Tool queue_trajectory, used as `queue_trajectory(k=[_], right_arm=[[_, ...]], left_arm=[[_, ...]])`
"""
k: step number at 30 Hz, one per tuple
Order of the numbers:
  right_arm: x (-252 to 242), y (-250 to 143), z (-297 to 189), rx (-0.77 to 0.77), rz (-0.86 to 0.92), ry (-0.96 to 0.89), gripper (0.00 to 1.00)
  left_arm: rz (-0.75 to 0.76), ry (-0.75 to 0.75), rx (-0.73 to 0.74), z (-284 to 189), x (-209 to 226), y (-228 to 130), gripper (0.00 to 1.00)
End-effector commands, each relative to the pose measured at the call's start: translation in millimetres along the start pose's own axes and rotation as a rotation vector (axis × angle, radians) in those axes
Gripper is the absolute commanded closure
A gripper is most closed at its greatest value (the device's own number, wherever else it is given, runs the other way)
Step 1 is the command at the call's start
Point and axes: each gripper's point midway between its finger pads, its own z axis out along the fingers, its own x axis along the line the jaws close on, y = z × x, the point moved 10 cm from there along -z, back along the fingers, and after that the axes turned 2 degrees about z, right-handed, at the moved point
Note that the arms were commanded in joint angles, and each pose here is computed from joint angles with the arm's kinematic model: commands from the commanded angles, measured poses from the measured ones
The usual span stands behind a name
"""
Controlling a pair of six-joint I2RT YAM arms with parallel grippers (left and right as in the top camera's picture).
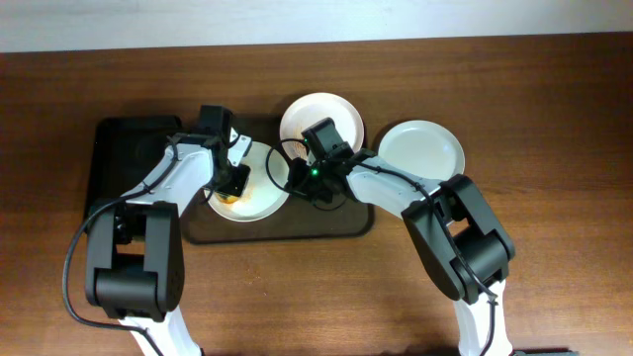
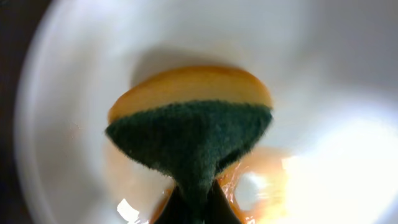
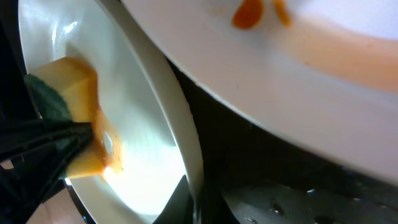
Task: Clean dirty plates on tray and stack at the side
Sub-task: 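Scrub the lower plate with the sponge in the left gripper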
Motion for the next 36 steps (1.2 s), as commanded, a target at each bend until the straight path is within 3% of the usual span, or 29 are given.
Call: queue_trajectory(k=[1, 7, 13, 16, 19, 21, 22, 25, 27, 29, 34, 36], right_arm=[[-17, -4, 13, 0.012, 0.026, -0.059, 0.96], [-17, -4, 13, 0.013, 0.026, -0.061, 0.96], [-18, -4, 13, 0.014, 0.026, -0.061, 0.96], [-18, -4, 13, 0.014, 0.026, -0.061, 0.96], [-18, -4, 13, 0.014, 0.026, -0.061, 0.96], [-18, -4, 13, 0.014, 0.026, -0.061, 0.96], [-18, -4, 13, 0.014, 0.026, -0.061, 0.96], [-18, -4, 13, 0.014, 0.026, -0.06, 0.96], [-17, -4, 13, 0.017, 0.026, -0.058, 0.96], [-17, -4, 13, 0.02, 0.026, -0.056, 0.96], [-17, -4, 13, 0.02, 0.026, -0.056, 0.96], [-17, -4, 13, 0.019, 0.025, -0.056, 0.96]], left_arm=[[0.092, -0.44, 0.076, 58, -46, -33, 1.0], [0.089, -0.429, 0.035, 59, -41, -28, 0.99], [-0.549, 0.007, -0.043, 64, 41, -22, 0.99], [-0.734, 0.127, -0.003, 62, 62, -37, 0.99], [-0.8, 0.186, 0.113, 60, 62, -55, 0.99], [-0.76, 0.082, 0.205, 59, 50, -65, 0.99], [-0.676, -0.058, 0.239, 58, 39, -67, 0.99], [-0.552, -0.274, 0.28, 53, 22, -71, 1.0], [-0.406, -0.528, 0.211, 46, 7, -66, 0.99], [-0.351, -0.643, 0.14, 43, 1, -61, 0.99], [-0.324, -0.612, -0.042, 48, 12, -37, 0.99], [-0.41, -0.482, -0.087, 54, 25, -26, 1.0]])
